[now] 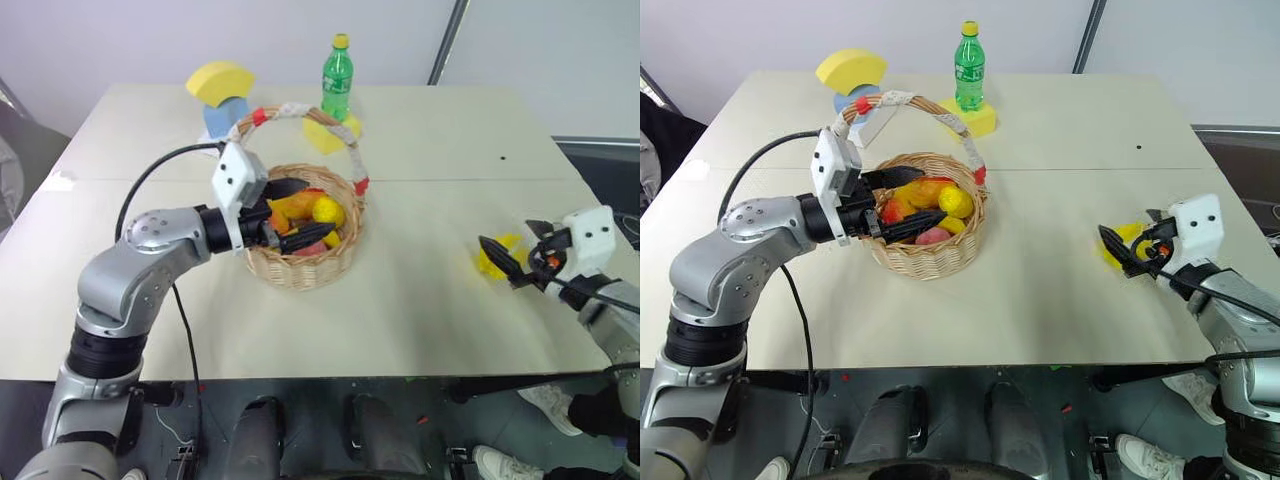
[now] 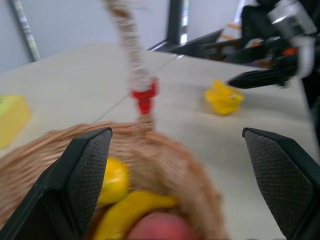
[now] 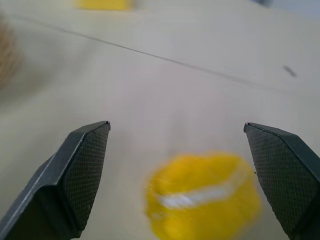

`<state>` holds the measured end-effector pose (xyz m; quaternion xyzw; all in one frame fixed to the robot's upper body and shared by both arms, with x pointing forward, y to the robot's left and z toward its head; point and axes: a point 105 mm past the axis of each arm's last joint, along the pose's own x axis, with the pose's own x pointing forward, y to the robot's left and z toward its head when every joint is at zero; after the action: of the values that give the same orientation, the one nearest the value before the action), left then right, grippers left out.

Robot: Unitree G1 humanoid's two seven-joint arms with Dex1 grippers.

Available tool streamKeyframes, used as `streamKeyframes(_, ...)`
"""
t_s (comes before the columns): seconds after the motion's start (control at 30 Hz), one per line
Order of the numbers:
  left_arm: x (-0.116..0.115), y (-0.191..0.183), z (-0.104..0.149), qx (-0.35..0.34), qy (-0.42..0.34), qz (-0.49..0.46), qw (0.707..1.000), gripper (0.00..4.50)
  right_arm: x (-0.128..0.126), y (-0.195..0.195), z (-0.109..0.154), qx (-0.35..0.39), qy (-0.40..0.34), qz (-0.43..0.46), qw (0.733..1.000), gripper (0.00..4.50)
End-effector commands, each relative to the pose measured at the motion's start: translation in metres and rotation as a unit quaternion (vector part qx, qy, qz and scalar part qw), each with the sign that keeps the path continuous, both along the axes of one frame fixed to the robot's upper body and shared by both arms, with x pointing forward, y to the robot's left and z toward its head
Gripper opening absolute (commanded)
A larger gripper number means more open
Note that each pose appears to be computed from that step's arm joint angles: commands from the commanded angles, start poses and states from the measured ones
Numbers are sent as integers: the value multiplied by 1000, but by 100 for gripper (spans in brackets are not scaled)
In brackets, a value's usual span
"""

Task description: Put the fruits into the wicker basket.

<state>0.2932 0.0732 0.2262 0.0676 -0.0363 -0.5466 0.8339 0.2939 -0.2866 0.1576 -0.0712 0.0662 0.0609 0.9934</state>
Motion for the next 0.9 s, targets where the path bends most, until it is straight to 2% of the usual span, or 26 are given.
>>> streamKeyframes(0.03,-19,-14,-2,7,-15,-48,999,446,-1,4,-5,-37,-6,-29,999,450)
streamKeyframes(0.1,-20,-17,-8,10,-9,-52,999,446,0,6,-13,-59,-1,-40,997,450)
streamKeyframes(0.3,-28,-21,-10,-5,-9,-72,997,446,7,7,-37,-183,14,-78,980,450)
streamKeyframes(0.43,-30,-21,-7,-22,-8,-75,997,446,14,3,-37,-219,9,-108,970,450)
streamKeyframes(0.63,-35,-21,-8,-35,-2,-84,996,446,22,0,-37,-220,3,-131,967,450)
streamKeyframes(0.73,-36,-20,-12,-30,1,-81,996,450,23,3,-36,-218,1,-126,968,366)
streamKeyframes(0.83,-35,-18,-13,-30,2,-75,997,450,23,5,-32,-222,-5,-126,967,229)
streamKeyframes(0.9,-34,-15,-13,-29,2,-70,997,450,22,5,-28,-231,-11,-125,965,229)
